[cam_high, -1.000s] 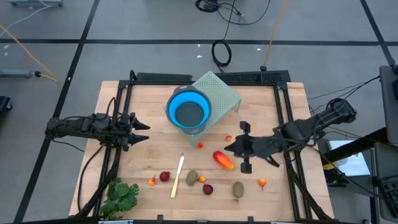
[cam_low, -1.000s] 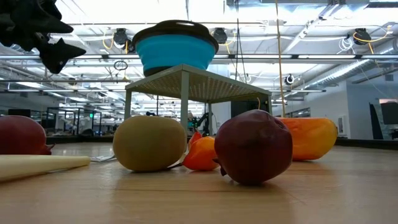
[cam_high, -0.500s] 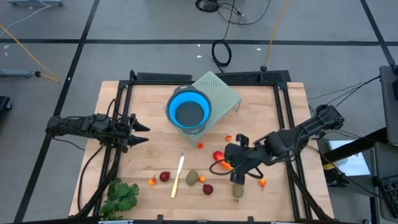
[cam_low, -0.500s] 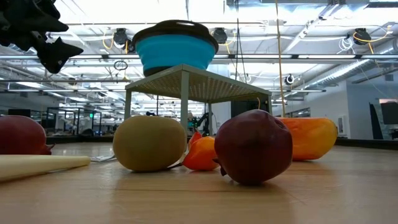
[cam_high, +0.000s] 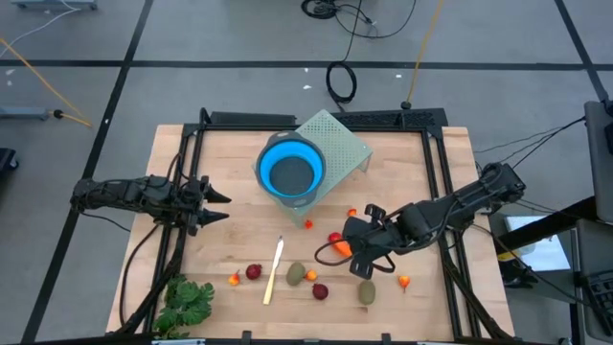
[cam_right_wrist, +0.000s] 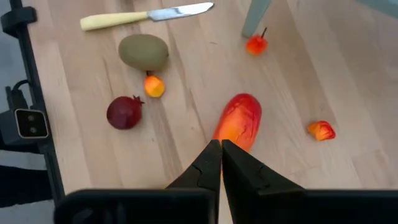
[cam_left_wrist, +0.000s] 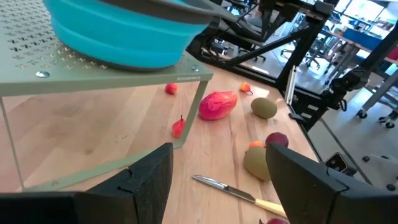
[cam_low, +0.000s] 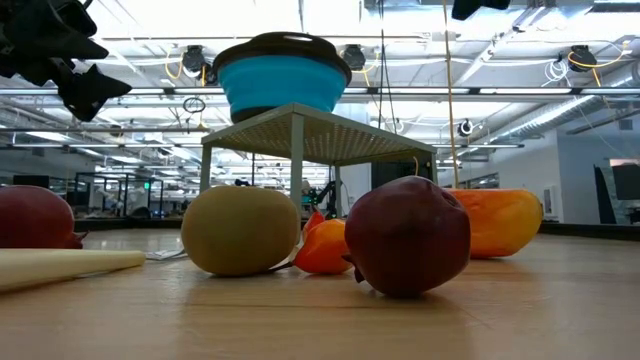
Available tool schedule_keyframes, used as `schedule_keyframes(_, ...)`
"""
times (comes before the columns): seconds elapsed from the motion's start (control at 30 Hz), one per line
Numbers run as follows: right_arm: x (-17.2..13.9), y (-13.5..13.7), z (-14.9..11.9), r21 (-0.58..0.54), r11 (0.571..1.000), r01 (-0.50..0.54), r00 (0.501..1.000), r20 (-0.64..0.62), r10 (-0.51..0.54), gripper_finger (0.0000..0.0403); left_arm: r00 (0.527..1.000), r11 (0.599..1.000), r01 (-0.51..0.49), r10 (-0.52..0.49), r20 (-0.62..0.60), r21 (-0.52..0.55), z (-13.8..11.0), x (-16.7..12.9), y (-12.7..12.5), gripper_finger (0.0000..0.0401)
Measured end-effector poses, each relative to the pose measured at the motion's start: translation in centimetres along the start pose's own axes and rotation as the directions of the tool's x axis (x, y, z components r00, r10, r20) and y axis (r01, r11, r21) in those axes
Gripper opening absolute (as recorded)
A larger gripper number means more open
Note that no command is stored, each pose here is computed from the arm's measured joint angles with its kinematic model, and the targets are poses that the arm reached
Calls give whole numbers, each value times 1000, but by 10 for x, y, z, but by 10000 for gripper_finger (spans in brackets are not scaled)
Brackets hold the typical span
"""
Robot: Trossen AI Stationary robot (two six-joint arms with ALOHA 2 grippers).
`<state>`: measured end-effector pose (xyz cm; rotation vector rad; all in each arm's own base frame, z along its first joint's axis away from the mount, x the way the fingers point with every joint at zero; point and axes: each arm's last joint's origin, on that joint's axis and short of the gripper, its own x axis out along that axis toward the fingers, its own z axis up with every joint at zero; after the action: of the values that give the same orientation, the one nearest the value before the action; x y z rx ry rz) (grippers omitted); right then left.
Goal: Pick & Place Fruit
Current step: Put the mango into the blue strainer bowl
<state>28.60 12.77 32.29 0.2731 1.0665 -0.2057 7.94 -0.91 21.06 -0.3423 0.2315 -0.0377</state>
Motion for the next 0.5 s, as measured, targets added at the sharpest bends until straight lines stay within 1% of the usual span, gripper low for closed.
schedule_keyframes(0.2,1,-2,2,20,1000,4,1000,0,-4,55,1000,1000,0,0,1,-3,0,0,0,255)
schedule_keyframes(0.5,1,-3,1,96,995,8,1000,-7,-7,160,1000,1000,0,0,1,-7,0,0,0,255)
